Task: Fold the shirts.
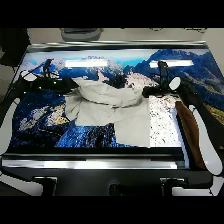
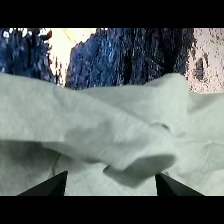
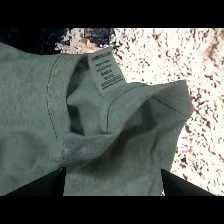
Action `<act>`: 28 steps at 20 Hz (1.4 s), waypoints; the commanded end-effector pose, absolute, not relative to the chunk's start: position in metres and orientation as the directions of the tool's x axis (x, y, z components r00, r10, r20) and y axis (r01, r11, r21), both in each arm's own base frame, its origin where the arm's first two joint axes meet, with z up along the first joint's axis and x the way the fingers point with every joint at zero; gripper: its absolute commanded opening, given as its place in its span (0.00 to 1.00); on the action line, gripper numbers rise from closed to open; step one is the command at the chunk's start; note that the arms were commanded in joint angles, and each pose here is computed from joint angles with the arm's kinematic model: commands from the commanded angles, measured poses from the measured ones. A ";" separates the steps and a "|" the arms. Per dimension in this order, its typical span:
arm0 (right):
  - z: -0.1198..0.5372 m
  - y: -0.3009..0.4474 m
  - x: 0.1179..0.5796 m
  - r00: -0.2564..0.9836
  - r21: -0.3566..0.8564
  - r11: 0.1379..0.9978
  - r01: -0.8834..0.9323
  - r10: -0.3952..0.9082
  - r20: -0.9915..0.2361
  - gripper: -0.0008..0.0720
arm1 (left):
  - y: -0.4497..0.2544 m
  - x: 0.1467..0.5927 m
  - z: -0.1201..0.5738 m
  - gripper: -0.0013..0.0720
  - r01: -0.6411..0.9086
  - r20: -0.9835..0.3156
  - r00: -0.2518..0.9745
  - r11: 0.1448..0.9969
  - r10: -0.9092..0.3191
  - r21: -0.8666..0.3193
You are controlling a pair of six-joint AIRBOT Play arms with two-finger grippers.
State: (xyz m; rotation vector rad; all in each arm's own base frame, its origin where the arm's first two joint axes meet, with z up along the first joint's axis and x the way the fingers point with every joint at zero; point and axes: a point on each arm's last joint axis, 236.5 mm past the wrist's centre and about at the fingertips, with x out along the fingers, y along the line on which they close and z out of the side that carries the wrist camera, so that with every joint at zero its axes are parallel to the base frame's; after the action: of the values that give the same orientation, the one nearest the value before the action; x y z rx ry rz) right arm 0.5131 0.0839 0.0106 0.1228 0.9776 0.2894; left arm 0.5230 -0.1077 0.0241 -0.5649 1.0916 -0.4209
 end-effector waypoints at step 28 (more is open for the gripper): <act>-0.110 0.098 0.443 0.058 0.534 0.831 -0.154 0.547 -0.835 0.09 | -0.084 0.432 -0.054 0.06 -0.138 -0.816 0.320 0.829 -0.481 -0.542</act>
State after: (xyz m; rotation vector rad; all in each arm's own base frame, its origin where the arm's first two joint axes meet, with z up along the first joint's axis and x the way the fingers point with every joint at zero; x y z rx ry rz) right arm 0.4320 0.0880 -0.1061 0.2965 1.4394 0.5816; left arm 0.4261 -0.0871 -0.0744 -0.6200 1.3020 -0.2189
